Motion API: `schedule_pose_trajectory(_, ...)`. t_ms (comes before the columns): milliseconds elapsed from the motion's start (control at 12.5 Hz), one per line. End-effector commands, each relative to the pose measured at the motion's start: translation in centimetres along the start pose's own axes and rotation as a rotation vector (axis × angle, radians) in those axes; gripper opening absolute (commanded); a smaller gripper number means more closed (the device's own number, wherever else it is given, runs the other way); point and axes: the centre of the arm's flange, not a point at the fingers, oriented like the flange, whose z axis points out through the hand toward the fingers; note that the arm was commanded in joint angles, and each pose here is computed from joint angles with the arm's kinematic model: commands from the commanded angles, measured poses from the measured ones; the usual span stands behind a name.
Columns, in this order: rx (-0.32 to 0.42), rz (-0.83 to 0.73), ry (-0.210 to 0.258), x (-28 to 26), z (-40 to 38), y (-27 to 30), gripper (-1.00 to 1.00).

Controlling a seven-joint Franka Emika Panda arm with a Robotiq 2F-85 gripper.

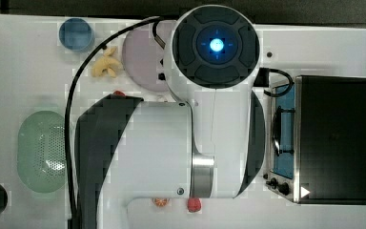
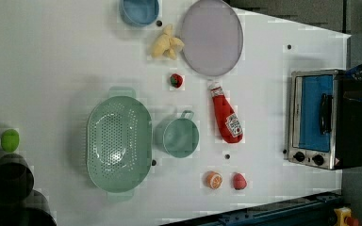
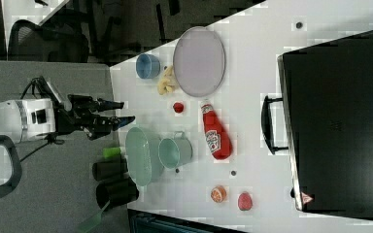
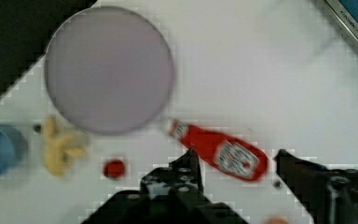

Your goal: Pick Ketchup from the table and place it in strainer.

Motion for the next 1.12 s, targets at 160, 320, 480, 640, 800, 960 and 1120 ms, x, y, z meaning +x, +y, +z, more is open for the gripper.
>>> schedule_pose_trajectory(160,0.002,0.015,-0.022,-4.7,-6.2,7.8,0.81)
schedule_pose_trajectory(320,-0.01,-0.009,-0.033,-4.9,-5.3,7.3,1.0)
schedule_pose_trajectory(480,-0.034,-0.071,-0.059,-5.2,-3.2,6.5,1.0)
schedule_pose_trajectory(640,-0.043,-0.133,-0.066,-5.4,-0.8,5.1,1.0)
schedule_pose_trajectory(800,-0.047,-0.203,-0.069,-5.6,1.8,3.9,1.0)
schedule_pose_trajectory(960,-0.059,-0.339,-0.092,-5.9,4.8,2.9,1.0)
schedule_pose_trajectory(1120,-0.057,-0.508,-0.104,-6.2,7.7,2.2,1.0)
